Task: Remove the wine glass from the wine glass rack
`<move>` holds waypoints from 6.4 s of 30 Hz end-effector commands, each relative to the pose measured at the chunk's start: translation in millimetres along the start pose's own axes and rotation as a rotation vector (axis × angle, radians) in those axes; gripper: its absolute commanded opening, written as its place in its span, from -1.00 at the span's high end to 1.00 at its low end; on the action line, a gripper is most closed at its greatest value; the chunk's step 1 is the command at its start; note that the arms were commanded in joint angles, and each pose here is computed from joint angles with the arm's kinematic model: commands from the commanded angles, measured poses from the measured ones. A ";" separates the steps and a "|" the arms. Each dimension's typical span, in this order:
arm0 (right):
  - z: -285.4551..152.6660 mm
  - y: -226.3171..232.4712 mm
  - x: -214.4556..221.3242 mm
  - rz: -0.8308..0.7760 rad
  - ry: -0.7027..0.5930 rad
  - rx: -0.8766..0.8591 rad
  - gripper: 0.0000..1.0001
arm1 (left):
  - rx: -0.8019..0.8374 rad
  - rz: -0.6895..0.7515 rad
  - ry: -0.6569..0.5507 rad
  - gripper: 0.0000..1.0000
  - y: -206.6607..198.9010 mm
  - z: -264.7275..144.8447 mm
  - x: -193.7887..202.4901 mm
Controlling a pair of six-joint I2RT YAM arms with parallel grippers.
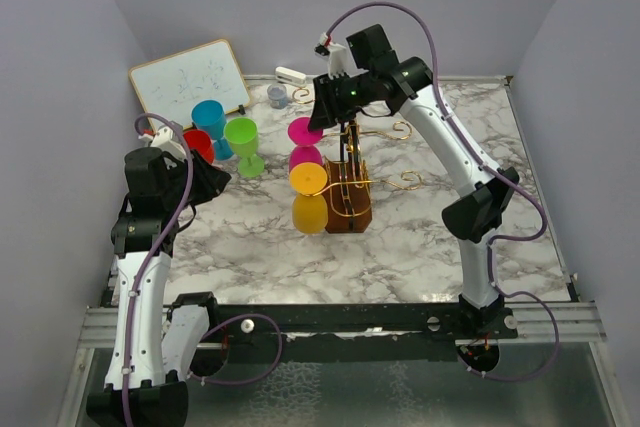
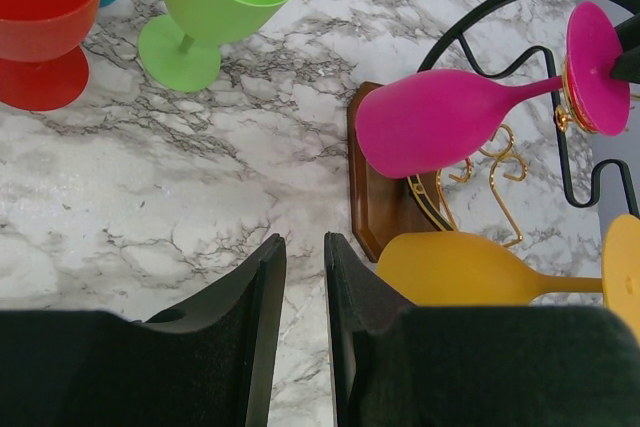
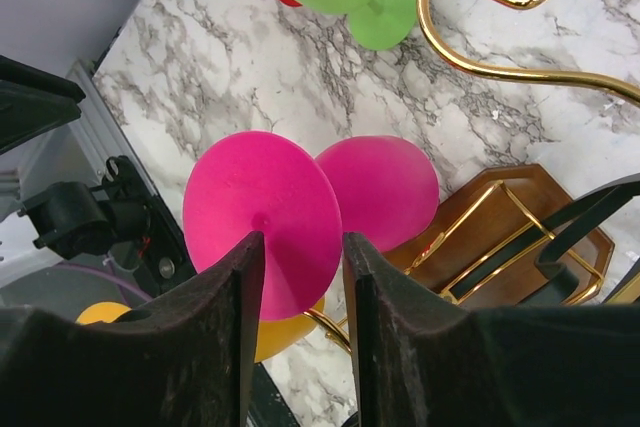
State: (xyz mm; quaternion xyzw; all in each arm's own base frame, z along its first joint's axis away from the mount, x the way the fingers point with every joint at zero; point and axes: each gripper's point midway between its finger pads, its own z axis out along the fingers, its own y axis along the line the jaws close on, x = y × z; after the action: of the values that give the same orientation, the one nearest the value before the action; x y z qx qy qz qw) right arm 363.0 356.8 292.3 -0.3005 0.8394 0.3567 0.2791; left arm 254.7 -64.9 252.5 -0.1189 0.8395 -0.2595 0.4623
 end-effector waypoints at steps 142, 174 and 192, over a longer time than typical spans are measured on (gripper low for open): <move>-132.0 158.5 174.3 -1.797 -0.614 -0.109 0.98 | 0.665 -0.288 0.076 0.34 -189.9 -100.8 -63.3; -80.6 158.7 231.8 -2.015 -0.418 -0.140 0.98 | 0.463 -0.246 0.461 0.01 -134.4 -110.4 50.8; -71.3 163.5 232.2 -2.135 -0.409 -0.097 0.98 | 0.433 -0.277 0.485 0.01 -125.2 -102.1 60.9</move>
State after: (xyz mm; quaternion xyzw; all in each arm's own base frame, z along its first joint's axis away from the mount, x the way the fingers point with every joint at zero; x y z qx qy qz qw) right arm 73.5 317.3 241.7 -0.8257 0.0827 0.0301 0.5572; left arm 133.3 -162.7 320.5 -0.0763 0.8284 -0.5098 0.2191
